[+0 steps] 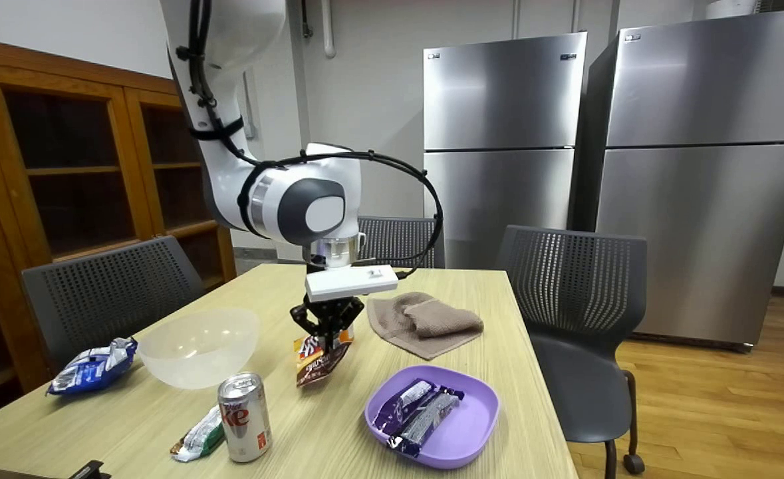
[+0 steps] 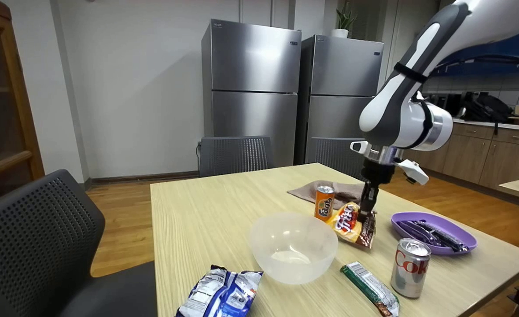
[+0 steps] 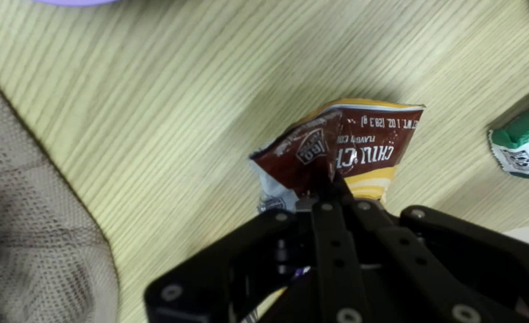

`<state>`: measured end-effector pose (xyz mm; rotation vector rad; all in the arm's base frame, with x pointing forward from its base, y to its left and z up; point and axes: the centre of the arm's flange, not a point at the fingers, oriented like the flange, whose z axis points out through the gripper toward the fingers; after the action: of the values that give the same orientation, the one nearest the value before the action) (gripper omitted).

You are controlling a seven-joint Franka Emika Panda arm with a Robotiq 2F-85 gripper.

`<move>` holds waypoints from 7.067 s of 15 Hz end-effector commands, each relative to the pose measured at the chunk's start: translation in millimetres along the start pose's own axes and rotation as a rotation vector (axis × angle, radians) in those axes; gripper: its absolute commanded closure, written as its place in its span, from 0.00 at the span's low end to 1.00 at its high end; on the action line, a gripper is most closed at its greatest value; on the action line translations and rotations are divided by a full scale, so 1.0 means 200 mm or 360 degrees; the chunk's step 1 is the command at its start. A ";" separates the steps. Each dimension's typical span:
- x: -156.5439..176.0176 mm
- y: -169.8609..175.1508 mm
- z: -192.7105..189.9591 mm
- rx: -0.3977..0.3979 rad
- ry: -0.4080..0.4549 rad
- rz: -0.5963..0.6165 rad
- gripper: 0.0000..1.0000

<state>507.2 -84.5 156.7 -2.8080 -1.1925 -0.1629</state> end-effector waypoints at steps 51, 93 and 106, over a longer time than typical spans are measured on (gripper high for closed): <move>0.62 -0.48 -0.13 -0.0008 0.0388 -0.0423 0.28; 0.48 -0.97 -0.44 -0.0016 0.0247 -0.0498 0.00; 0.81 -1.41 -0.42 0.0005 0.0214 -0.0271 0.00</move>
<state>412.2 189.6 262.2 -2.6067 -1.4467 -0.3443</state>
